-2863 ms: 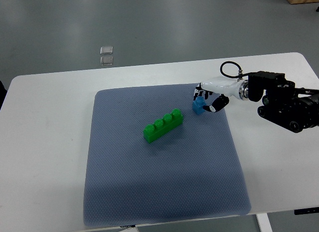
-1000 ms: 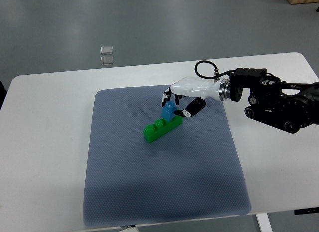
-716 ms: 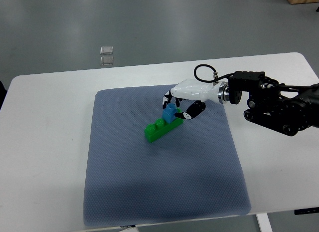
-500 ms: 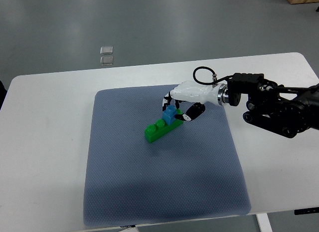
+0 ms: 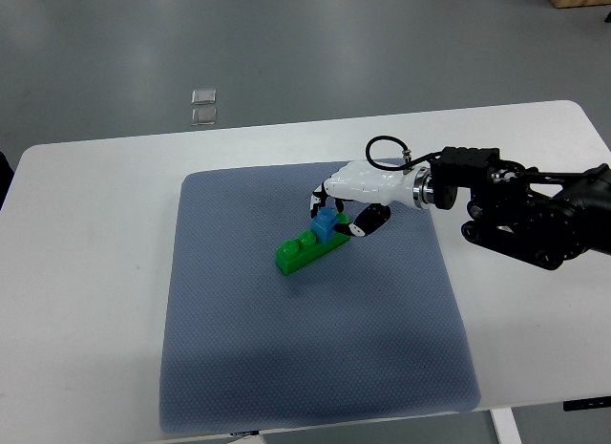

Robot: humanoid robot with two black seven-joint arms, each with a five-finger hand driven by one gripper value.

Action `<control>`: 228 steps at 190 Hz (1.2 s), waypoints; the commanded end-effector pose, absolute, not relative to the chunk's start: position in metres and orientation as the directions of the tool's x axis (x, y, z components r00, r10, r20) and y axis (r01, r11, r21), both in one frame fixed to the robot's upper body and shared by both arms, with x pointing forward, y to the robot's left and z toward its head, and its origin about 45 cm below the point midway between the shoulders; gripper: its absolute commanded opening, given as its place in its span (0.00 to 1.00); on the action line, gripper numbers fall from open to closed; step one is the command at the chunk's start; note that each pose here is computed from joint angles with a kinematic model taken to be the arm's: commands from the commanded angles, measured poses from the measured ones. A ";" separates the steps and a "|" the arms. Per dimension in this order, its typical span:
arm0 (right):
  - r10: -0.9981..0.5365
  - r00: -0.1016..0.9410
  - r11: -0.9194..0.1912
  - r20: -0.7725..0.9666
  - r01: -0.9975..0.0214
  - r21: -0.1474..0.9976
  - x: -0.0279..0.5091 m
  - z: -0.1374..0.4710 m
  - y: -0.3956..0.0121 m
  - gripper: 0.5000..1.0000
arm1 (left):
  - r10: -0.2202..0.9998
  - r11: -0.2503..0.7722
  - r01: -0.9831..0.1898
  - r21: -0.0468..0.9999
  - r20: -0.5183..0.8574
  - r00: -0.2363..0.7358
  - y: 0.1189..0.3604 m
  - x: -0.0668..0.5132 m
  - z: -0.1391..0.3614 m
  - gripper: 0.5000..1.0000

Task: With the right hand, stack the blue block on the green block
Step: 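Lower the blue block onto the green block's studs and press, then open the right hand fingers to release the blue block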

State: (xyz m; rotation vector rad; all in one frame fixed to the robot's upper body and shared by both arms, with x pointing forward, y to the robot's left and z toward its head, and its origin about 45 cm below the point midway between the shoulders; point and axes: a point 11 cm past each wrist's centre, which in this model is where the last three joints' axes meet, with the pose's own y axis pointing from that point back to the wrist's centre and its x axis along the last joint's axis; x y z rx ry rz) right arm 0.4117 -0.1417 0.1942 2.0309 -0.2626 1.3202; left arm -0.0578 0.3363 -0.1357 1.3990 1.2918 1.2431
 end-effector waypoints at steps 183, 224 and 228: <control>0.163 0.456 -0.749 0.875 -0.520 0.411 0.415 0.203 -0.141 0.80 | 0.992 -0.116 0.160 0.980 0.121 -0.023 0.336 -0.059 -0.136 1.00; 0.060 0.551 -0.754 0.832 -0.521 0.400 0.424 0.224 -0.140 0.80 | 0.992 -0.116 0.158 0.981 0.121 -0.023 0.336 -0.058 -0.136 1.00; 0.039 0.571 -0.755 0.820 -0.520 0.399 0.425 0.227 -0.140 0.80 | 0.992 -0.116 0.158 0.981 0.121 -0.023 0.336 -0.058 -0.136 1.00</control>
